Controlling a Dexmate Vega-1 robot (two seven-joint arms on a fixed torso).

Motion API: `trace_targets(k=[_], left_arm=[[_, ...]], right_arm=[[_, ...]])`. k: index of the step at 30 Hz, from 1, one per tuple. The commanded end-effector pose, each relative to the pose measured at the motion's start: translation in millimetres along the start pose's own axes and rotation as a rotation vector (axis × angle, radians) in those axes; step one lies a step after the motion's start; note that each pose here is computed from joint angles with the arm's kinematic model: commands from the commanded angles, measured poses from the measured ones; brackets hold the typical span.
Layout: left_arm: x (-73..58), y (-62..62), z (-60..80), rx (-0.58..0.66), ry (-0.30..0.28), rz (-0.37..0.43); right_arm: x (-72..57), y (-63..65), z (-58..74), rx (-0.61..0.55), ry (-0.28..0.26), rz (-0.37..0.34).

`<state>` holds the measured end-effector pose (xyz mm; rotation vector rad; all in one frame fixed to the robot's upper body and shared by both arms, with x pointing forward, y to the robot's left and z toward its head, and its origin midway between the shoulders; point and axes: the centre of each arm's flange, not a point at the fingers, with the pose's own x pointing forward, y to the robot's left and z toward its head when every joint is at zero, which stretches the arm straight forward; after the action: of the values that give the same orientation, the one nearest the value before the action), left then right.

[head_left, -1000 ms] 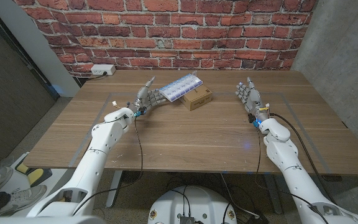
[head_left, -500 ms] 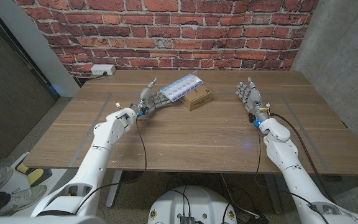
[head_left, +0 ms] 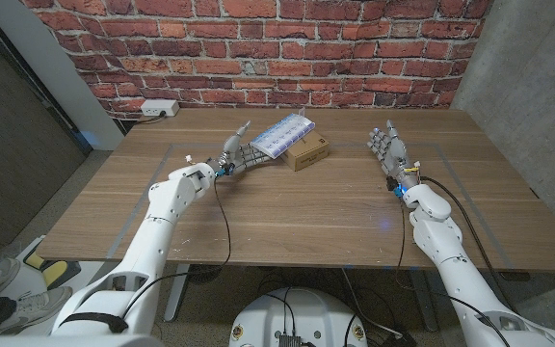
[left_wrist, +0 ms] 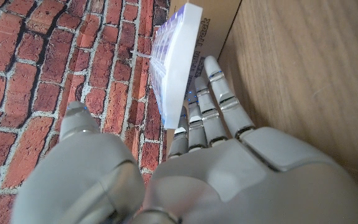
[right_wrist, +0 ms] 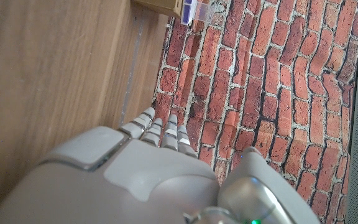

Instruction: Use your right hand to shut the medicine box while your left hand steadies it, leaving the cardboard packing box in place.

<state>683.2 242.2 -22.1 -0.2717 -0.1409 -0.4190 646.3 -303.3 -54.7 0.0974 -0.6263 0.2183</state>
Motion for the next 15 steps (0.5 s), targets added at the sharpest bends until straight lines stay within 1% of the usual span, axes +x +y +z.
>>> trace_targets(k=[1,4,9,11,13,15], left_arm=[[11.1,-4.9,0.7,0.025,0.06,0.002],[15.4,-6.1,0.2,0.026,0.067,-0.003],[21.6,-7.5,-0.8,0.027,0.074,0.02],[23.1,-7.7,-0.7,0.034,0.072,0.045],[24.1,-8.0,0.2,0.033,0.064,0.094],[23.9,-8.1,1.1,0.037,0.064,0.124]], right_arm=[[-2.7,-6.9,-2.6,0.007,-0.006,-0.017],[-3.2,-8.1,-2.9,0.009,-0.006,-0.019],[-4.1,-10.3,-3.4,0.01,-0.005,-0.027],[-4.5,-11.3,-3.8,0.008,-0.003,-0.029],[-4.5,-12.2,-4.0,0.009,-0.003,-0.033],[-4.6,-13.2,-4.4,0.01,-0.002,-0.034]])
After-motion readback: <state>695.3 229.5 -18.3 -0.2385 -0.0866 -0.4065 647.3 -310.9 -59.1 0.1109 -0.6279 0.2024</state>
